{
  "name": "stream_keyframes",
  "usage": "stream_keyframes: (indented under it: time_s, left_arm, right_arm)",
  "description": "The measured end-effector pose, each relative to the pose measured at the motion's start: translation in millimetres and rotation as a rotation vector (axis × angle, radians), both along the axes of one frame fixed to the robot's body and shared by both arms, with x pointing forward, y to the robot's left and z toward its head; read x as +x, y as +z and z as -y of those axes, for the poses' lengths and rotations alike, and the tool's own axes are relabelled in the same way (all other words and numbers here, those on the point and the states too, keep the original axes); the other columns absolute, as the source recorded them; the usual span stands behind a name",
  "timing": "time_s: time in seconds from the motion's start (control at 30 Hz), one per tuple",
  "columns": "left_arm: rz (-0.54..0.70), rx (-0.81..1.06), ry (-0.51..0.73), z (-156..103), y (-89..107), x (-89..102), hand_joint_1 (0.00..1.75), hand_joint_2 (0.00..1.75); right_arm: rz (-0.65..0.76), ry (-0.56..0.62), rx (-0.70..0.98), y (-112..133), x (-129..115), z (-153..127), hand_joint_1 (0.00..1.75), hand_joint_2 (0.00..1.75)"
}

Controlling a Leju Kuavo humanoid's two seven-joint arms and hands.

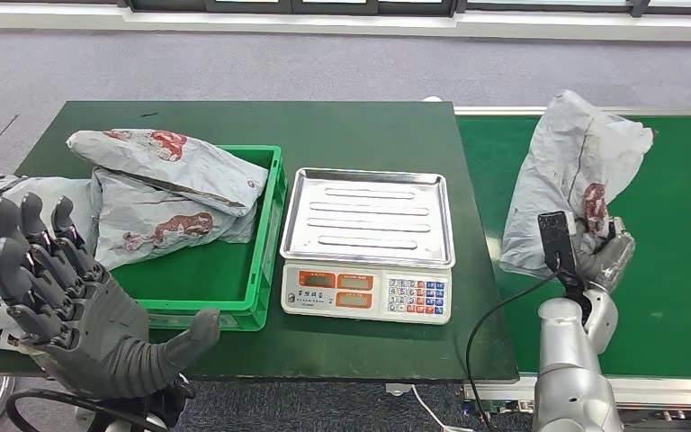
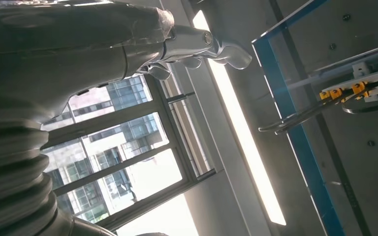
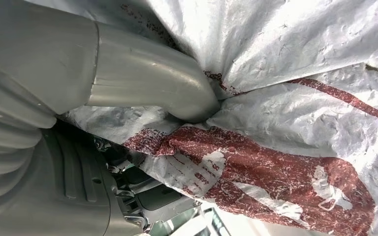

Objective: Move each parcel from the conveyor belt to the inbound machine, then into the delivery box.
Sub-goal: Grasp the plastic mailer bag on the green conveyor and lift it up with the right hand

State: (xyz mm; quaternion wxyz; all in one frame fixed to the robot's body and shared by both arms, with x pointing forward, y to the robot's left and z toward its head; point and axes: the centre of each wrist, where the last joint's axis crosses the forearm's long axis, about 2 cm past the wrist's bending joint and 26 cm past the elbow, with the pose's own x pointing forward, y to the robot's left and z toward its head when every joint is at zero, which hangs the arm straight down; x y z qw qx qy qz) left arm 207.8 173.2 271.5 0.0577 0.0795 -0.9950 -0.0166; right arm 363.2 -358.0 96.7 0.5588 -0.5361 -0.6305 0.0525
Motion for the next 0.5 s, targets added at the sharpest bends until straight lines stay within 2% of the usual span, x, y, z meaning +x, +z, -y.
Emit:
stream_keyframes:
  time_s: [0.5]
  left_arm:
    - [0.012,-0.006,0.046,-2.6,0.4,0.3,0.0,1.75]
  right_arm:
    - [0.311,-0.054,-0.127,44.9,-41.2,-26.5,1.75,1.75]
